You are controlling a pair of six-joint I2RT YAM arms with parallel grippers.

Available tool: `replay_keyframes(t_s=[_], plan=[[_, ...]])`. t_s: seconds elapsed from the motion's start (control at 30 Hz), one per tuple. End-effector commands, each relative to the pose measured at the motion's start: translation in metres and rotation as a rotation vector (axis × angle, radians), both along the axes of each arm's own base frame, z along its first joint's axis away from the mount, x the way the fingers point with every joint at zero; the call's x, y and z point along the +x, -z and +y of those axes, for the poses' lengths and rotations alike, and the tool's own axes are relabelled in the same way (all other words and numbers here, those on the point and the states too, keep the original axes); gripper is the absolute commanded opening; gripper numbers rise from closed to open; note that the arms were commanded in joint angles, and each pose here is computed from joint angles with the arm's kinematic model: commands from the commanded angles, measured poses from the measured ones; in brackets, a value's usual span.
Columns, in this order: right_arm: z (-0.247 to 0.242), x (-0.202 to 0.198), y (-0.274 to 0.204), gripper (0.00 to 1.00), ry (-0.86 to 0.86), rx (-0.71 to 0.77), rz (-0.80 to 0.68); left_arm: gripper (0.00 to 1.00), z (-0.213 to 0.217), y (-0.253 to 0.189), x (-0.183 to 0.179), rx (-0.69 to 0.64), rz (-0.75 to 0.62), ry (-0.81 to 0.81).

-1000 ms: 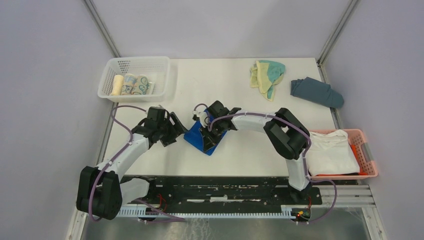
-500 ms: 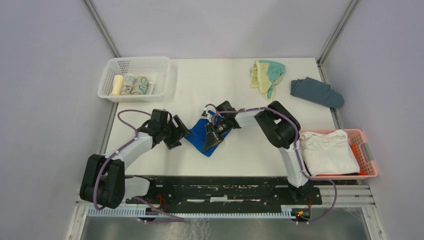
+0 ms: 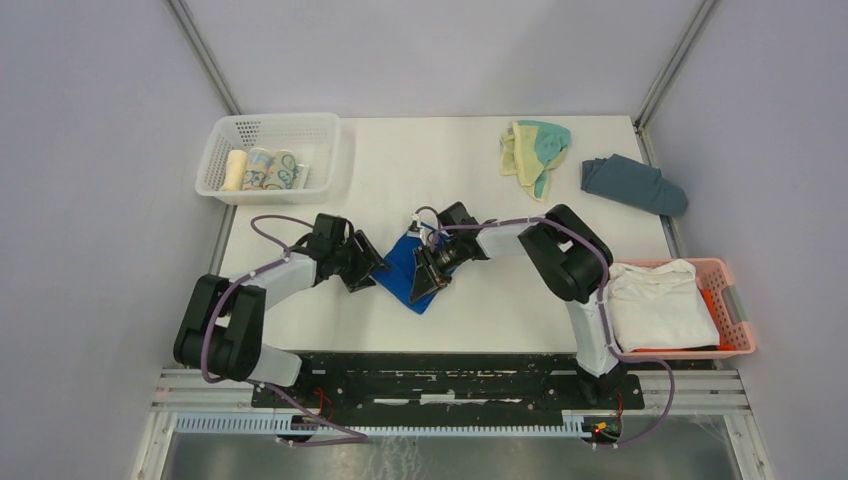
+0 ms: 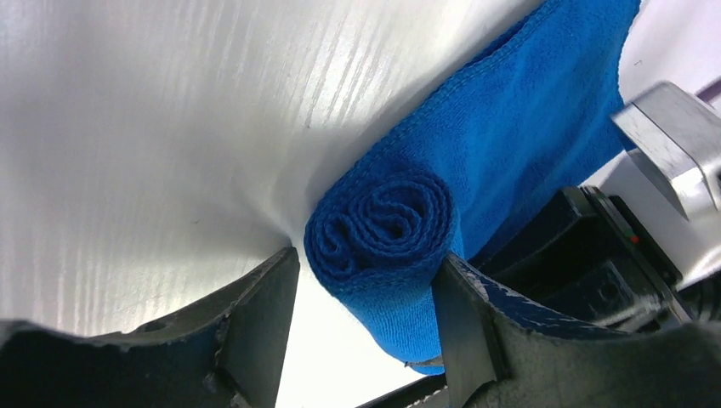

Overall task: Roll the towels
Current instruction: Roll the towel at the center of the board.

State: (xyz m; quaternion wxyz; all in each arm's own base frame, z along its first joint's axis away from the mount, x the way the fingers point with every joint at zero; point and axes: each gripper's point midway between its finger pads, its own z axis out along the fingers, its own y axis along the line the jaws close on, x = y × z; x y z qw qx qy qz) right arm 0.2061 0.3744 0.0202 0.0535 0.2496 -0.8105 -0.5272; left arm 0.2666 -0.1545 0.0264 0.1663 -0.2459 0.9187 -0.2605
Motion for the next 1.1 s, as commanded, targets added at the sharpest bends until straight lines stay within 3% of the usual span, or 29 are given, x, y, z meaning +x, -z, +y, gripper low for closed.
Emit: replay_keyframes(t_s=[0.0,0.3,0.67,0.87,1.07], plan=[[-0.027,0.011,0.024,0.34,0.075,-0.203,-0.184,0.66,0.007,0.018,-0.002,0.057,0.047,-0.017],[-0.050,0.041,-0.028,0.58,0.151,-0.368,-0.612,0.64,0.015,0.032,-0.012,0.106,0.092,0.000],[-0.031,0.043,-0.079,0.64,0.111,-0.485,-1.180,0.64,0.015,0.035,-0.015,0.114,0.102,0.007],[-0.017,0.028,-0.060,0.64,-0.019,-0.507,-1.223,0.64,0.015,0.034,-0.015,0.114,0.103,0.009],[-0.018,0.023,-0.017,0.64,-0.114,-0.570,-1.175,0.64,0.014,0.035,-0.014,0.112,0.105,0.016]])
